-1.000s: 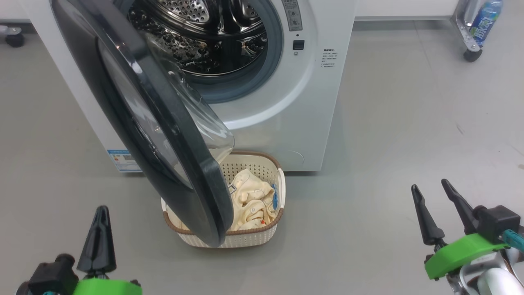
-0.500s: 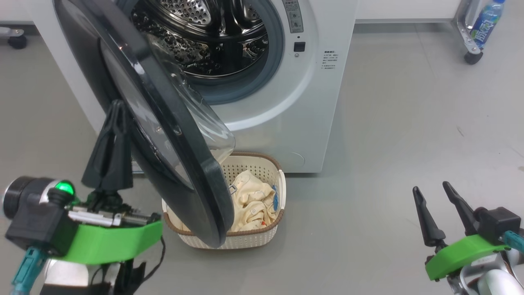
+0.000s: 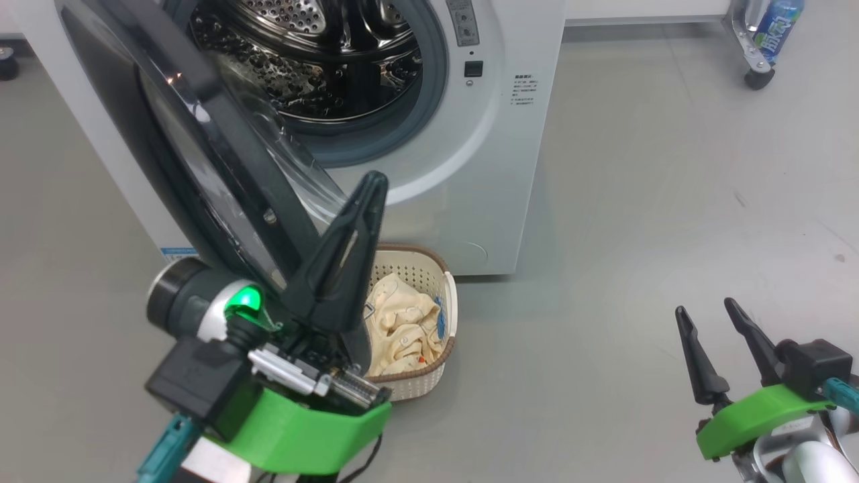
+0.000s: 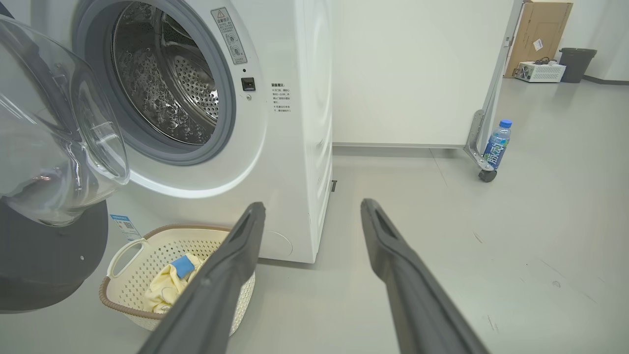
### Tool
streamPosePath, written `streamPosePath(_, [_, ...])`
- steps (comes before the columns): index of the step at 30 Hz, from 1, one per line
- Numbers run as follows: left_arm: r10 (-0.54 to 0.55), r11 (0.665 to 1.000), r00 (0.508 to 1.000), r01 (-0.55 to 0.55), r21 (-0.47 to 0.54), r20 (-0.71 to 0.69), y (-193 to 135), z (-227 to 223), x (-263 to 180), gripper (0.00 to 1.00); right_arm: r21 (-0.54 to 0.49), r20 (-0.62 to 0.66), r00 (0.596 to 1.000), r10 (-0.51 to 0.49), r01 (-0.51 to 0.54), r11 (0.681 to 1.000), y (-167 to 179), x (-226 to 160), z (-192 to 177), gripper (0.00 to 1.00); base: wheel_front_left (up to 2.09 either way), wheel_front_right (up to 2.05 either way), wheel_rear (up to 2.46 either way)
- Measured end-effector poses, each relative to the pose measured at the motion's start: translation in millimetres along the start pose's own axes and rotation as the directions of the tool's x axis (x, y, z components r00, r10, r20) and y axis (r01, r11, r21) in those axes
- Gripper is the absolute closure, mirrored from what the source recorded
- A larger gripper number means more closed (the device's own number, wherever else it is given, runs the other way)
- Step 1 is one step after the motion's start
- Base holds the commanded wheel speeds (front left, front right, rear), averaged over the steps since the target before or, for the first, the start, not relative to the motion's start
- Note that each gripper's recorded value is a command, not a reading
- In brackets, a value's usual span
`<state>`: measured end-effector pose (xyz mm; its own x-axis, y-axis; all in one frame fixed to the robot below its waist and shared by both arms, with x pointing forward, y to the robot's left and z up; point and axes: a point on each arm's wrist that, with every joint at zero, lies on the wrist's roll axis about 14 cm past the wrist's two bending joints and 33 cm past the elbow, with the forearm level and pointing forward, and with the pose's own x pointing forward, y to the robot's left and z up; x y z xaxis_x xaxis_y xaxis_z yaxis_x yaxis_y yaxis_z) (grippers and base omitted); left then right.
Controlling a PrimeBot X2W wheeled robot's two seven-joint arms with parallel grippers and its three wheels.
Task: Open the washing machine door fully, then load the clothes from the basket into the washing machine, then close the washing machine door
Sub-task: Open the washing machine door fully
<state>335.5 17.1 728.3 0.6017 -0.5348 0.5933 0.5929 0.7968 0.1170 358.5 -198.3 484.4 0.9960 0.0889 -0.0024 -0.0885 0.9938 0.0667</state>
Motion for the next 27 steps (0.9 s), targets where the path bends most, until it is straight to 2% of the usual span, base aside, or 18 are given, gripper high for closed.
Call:
streamPosePath(11, [-0.095,0.987,0.992,0.084,-0.135,-0.082,-39,-39,1,1.00,0.002,-0.036,0.999,-0.024,0.024,1.000,-9,-3,-11,0.00,0.00,0.00,0.00])
streamPosePath(22, [-0.152,0.964,0.971,0.104,-0.245,-0.186,-68,-74,-19,1.00,0.003,-0.063,0.998,-0.015,0.015,1.000,-6,1,-20,0.00,0.00,0.00,0.00])
streamPosePath(27, [-0.158,0.961,0.962,0.098,-0.259,-0.224,-71,-86,-25,1.00,0.004,-0.068,0.998,-0.011,0.011,1.000,-5,2,-21,0.00,0.00,0.00,0.00])
